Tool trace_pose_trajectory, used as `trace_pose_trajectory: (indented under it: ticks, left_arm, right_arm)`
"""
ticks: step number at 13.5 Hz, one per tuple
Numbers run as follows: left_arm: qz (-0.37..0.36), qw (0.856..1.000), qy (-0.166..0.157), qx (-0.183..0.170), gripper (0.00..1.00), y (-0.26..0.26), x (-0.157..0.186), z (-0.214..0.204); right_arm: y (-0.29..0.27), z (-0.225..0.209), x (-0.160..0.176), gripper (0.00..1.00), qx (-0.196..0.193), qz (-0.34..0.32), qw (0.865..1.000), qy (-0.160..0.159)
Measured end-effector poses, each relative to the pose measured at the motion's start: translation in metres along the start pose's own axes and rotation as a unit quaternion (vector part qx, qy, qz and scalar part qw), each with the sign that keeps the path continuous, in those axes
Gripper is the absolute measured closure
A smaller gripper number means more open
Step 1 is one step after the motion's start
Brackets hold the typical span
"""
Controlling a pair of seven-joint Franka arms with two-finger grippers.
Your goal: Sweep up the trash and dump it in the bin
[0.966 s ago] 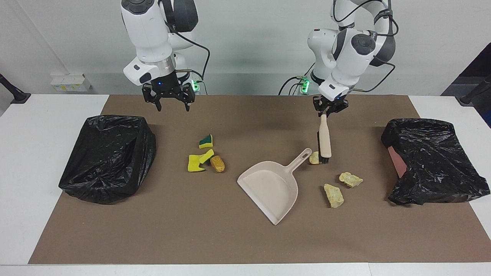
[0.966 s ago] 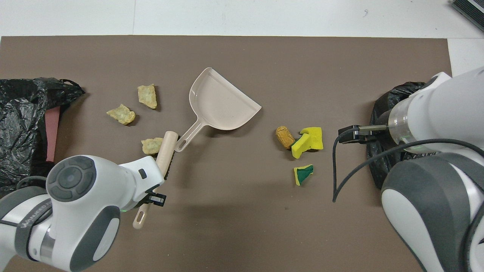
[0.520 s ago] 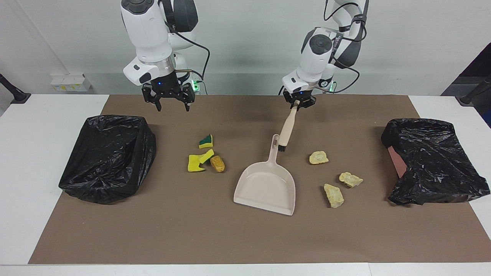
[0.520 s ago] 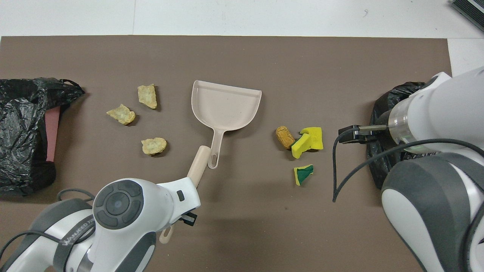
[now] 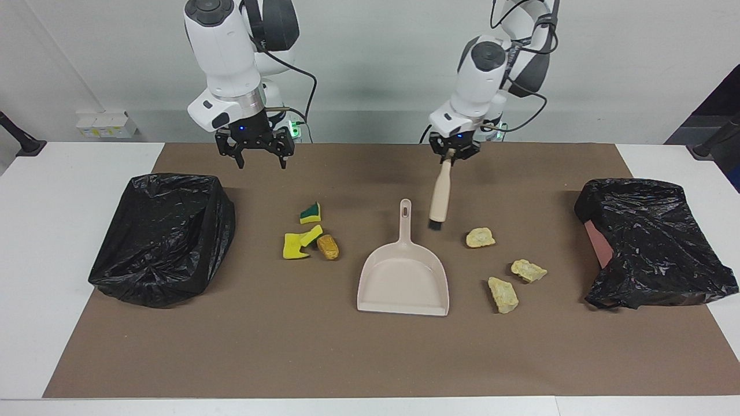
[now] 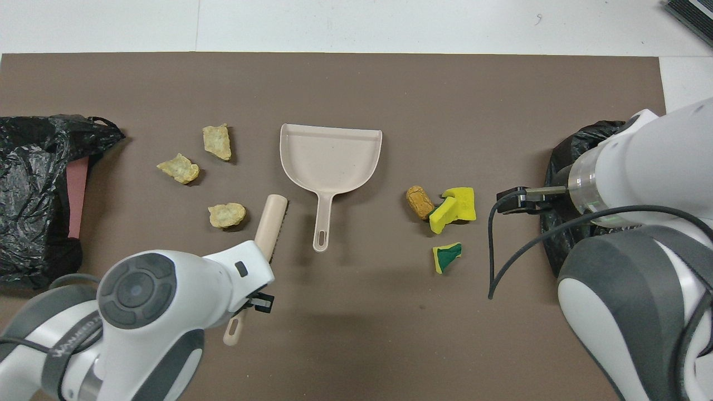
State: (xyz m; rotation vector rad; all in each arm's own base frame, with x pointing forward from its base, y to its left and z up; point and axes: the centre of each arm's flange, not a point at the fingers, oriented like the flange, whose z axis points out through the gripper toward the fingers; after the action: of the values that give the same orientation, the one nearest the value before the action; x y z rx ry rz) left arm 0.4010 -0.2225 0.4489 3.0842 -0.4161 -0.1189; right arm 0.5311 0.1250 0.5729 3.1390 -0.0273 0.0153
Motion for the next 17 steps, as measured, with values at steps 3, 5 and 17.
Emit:
trace_pose_trajectory:
  ticks: [3, 5, 17]
  left_arm:
    - [-0.043, 0.999, 0.003, 0.023, 0.74, -0.066, 0.013, -0.001]
    - [-0.052, 0.998, 0.003, 0.027, 0.74, -0.110, 0.017, 0.001]
    - [-0.083, 0.995, 0.041, 0.023, 0.74, -0.257, 0.070, 0.052]
  right_arm:
    - [-0.020, 0.006, -0.001, 0.00, 0.022, 0.001, 1.000, 0.000]
    - [-0.064, 0.023, -0.001, 0.00, 0.027, 0.020, 0.999, 0.007]
    - [-0.312, 0.208, -0.006, 0.00, 0.050, 0.081, 0.994, 0.047]
